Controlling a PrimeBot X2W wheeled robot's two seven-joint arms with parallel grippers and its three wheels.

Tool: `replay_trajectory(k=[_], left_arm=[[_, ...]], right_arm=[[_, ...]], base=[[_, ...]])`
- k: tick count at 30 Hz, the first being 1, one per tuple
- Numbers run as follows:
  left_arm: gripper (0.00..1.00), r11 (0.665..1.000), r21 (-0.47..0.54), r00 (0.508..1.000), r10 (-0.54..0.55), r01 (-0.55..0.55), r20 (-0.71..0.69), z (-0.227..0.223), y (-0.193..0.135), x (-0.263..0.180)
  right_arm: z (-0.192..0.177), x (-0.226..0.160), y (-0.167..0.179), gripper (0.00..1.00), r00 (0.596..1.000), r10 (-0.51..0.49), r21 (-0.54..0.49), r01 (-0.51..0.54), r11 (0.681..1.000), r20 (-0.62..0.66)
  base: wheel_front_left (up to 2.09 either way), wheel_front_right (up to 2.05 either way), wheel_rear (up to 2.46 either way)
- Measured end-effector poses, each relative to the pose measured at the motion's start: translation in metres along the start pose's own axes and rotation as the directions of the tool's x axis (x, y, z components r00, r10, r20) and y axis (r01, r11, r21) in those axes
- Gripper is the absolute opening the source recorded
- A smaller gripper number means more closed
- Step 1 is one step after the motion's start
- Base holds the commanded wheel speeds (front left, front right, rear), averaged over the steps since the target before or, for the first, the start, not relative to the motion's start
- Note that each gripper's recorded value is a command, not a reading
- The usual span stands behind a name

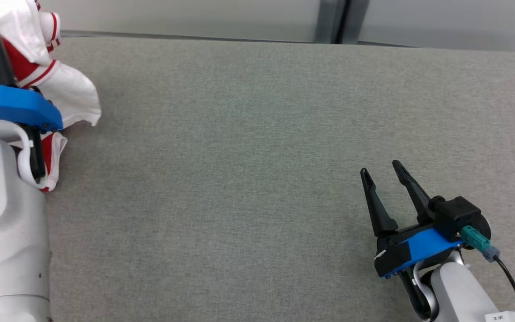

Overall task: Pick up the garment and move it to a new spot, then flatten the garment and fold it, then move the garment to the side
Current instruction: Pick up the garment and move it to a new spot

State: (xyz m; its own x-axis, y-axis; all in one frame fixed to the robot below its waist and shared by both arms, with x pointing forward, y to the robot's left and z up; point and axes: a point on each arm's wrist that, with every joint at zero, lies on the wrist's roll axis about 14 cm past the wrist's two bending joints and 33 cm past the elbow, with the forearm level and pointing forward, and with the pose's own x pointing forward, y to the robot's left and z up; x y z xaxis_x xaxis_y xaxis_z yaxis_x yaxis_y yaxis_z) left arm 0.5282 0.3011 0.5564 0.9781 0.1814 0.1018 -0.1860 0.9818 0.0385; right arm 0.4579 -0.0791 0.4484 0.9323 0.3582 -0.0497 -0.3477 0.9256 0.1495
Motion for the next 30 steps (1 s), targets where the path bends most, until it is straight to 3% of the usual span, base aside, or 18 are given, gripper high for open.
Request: replay_trajectory(k=[1, 6, 14, 21, 30], left_arm=[[0.00, 1.000, 0.000, 1.000, 0.000, 0.000, 0.000, 0.000, 0.000, 0.000], [0.00, 0.990, -0.024, 0.990, -0.138, 0.139, 0.036, 0.010, -0.059, 0.005], [0.00, 0.912, -0.104, 0.918, -0.391, 0.396, 0.067, 0.011, -0.187, 0.000], [0.00, 0.796, -0.168, 0.812, -0.580, 0.582, 0.064, 0.001, -0.288, -0.021], [0.00, 0.597, -0.256, 0.629, -0.776, 0.760, 0.057, -0.011, -0.389, -0.074]], right_arm=[[0.000, 0.000, 0.000, 1.00, 1.000, 0.000, 0.000, 0.000, 1.000, 0.000], [0.010, -0.018, -0.013, 1.00, 0.998, -0.058, -0.002, 0.058, 0.998, 0.019], [0.022, -0.055, -0.045, 1.00, 0.982, -0.183, -0.002, 0.184, 0.983, 0.039], [0.026, -0.090, -0.078, 1.00, 0.952, -0.303, -0.017, 0.304, 0.953, 0.041], [0.033, -0.129, -0.104, 1.00, 0.910, -0.412, -0.029, 0.414, 0.910, 0.051]], base=[[0.00, 0.00, 0.00], [0.00, 0.00, 0.00], [0.00, 0.00, 0.00], [0.00, 0.00, 0.00], [0.00, 0.00, 0.00]])
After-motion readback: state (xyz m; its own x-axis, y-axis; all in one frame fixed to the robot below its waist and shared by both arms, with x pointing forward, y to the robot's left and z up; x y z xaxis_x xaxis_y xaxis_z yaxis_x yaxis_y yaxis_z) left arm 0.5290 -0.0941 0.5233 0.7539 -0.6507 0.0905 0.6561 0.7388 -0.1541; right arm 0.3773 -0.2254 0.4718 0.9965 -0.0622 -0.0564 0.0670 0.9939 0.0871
